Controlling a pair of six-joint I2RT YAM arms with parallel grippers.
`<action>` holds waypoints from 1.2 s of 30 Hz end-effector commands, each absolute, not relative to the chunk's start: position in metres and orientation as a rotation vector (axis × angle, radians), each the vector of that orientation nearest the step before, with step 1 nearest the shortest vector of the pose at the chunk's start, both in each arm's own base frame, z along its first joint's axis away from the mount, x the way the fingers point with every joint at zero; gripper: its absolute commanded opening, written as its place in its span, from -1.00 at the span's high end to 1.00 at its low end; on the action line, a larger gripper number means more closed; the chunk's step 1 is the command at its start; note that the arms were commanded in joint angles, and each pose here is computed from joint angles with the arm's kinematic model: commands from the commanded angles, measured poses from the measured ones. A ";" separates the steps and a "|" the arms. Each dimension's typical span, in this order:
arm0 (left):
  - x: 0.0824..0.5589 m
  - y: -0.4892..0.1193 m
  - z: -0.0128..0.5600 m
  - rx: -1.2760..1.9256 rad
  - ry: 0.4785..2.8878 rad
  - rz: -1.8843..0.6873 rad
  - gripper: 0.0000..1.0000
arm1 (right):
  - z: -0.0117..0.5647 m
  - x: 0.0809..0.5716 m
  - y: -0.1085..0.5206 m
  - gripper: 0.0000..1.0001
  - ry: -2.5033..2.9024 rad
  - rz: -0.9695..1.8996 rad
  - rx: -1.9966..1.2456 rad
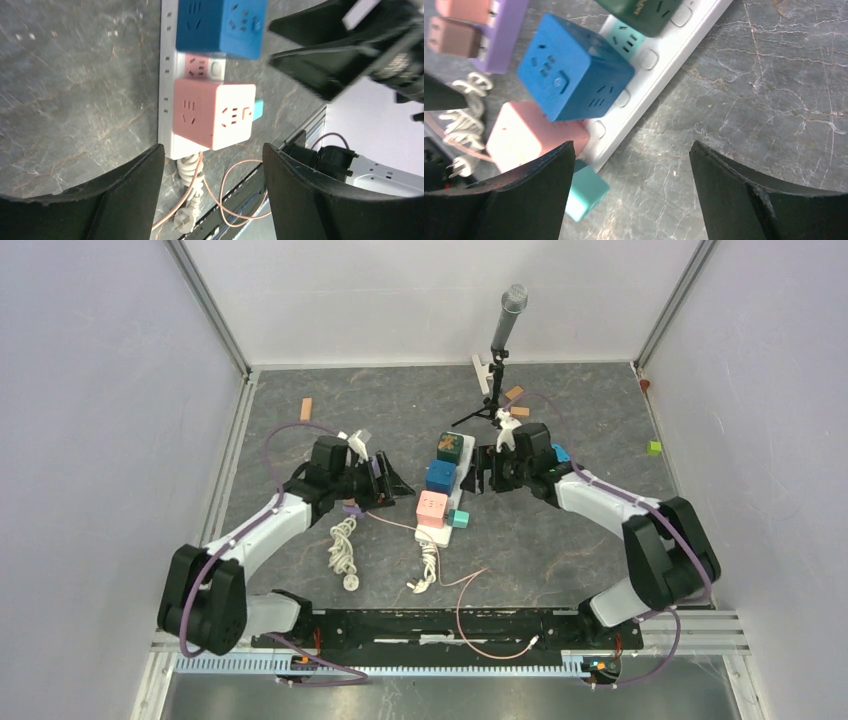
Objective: Insert the plug
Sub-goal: Press the plug into the socket.
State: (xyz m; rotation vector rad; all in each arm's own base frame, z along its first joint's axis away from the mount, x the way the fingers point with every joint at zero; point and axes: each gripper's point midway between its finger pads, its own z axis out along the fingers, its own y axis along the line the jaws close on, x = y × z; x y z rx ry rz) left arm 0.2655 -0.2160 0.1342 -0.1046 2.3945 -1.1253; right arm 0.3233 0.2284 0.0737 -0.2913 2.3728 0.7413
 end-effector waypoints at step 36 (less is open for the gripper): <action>0.247 -0.251 0.072 0.111 2.719 -1.068 0.11 | 0.080 0.232 0.262 -0.23 2.464 1.501 0.024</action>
